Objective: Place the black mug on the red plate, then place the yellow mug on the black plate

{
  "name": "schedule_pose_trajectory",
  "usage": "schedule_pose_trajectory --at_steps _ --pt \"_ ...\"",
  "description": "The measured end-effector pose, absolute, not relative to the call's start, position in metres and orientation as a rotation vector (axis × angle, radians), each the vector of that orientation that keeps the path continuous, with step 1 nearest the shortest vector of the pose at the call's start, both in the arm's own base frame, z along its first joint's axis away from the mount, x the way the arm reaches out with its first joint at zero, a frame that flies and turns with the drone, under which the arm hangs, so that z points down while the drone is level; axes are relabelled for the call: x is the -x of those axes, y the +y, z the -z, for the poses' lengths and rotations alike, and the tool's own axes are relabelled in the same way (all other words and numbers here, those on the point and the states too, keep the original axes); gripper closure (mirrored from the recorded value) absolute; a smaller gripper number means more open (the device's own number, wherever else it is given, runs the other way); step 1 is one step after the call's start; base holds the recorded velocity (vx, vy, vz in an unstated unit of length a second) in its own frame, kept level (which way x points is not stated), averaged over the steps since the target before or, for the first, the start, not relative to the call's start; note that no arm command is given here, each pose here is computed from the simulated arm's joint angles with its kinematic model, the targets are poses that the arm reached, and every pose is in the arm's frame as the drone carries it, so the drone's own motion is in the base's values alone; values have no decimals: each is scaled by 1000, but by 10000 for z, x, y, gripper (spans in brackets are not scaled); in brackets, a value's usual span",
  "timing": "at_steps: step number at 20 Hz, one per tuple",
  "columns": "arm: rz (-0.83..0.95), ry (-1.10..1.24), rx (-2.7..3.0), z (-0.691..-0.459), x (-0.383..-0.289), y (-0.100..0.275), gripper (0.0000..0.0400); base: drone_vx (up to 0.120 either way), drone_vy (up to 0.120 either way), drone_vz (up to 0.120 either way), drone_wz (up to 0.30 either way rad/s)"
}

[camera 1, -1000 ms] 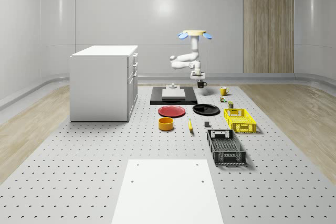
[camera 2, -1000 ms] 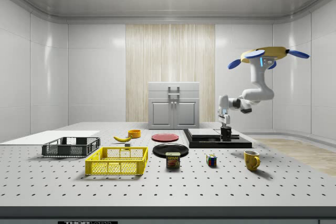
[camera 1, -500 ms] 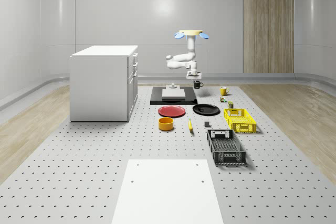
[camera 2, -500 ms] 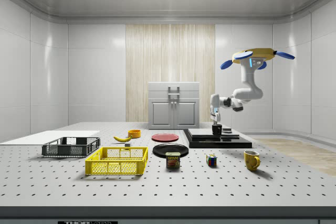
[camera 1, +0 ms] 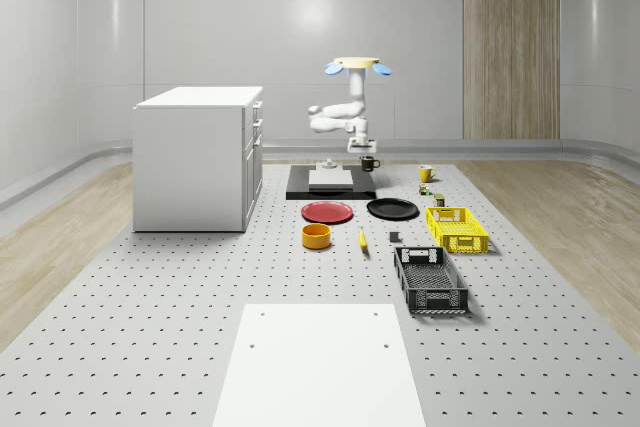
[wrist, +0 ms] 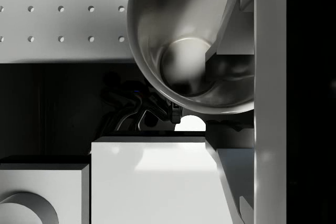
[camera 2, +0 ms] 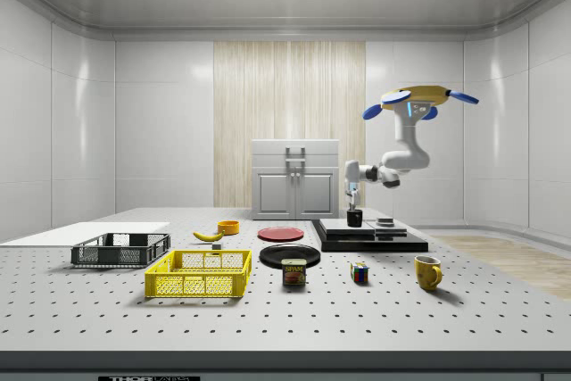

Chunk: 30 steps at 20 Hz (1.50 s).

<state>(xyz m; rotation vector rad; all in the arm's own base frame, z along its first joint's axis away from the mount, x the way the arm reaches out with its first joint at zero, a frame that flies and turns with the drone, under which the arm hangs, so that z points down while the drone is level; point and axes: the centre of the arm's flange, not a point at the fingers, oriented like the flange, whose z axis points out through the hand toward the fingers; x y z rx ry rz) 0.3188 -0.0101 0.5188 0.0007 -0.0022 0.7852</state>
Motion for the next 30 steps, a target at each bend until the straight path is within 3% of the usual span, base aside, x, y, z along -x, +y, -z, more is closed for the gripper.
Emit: schedule_pose_trajectory --at_steps 30 --pt "-785 -2 -1 -5187 -3188 -100 290 120 -120 0 0"
